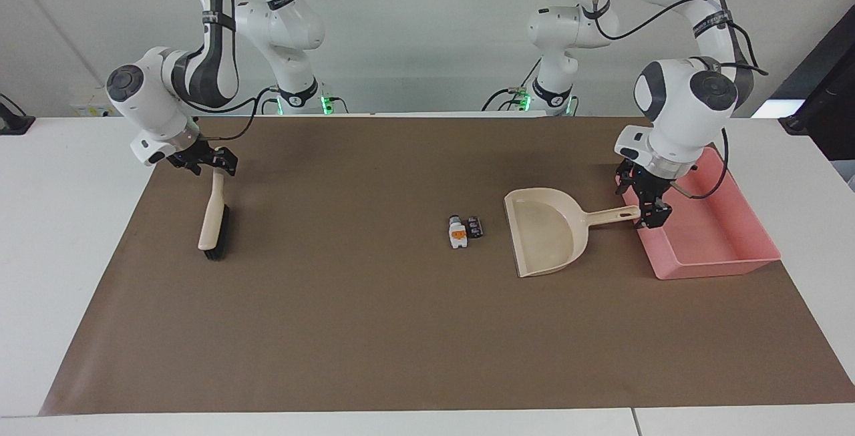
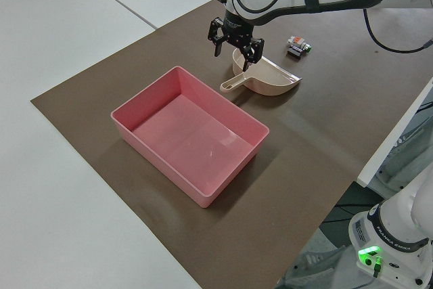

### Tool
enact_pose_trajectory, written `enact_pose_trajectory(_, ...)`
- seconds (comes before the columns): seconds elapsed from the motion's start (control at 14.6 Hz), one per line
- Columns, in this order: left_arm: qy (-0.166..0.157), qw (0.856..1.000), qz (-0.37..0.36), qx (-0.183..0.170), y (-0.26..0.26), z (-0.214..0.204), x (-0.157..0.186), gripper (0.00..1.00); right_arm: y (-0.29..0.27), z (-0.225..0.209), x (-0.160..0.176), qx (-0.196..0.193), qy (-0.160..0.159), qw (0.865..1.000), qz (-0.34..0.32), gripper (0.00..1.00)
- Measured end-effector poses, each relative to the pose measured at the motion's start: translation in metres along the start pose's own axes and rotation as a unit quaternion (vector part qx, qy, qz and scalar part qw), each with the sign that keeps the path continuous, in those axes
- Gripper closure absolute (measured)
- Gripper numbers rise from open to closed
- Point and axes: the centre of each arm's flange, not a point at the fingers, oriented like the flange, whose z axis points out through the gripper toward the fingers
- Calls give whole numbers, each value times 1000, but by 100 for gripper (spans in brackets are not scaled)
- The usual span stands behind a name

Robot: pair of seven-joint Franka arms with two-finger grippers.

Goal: Clean e-waste and dump in bin
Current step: 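Grasp the dustpan handle with the left gripper while the right gripper grasps the brush, then hold the dustpan near the parts while the right gripper brings the brush over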

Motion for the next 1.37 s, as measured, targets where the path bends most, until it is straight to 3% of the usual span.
enact_pose_trajectory(0.14, -2, 1000, -1, -8, 0, 17, 1, 3, 0, -1, -1, 0, 1, 1000, 0, 22)
enact_pose_trajectory(0.21, -2, 1000, 0, -9, 1, 24, 1, 3, 0, -1, -1, 0, 1, 1000, 0, 22)
enact_pose_trajectory(0.34, -1, 1000, 2, -5, 6, 35, 5, 4, -1, -2, -1, -1, 2, 1000, -1, 34)
enact_pose_trajectory(0.62, -2, 1000, -4, -15, 22, 51, 16, 3, -2, -2, -1, -1, 2, 1000, -2, 38)
enact_pose_trajectory(0.82, -3, 1000, -7, -21, 29, 53, 15, 3, -3, -2, 0, -1, 2, 1000, -3, 71)
enact_pose_trajectory(1.1, -4, 1000, -11, -27, 33, 53, 15, 3, -16, -7, 4, -1, 3, 1000, -11, 73)
enact_pose_trajectory(1.37, -5, 999, -22, -28, 41, 60, 15, 7, -45, -44, 19, -5, -11, 999, -34, 73)
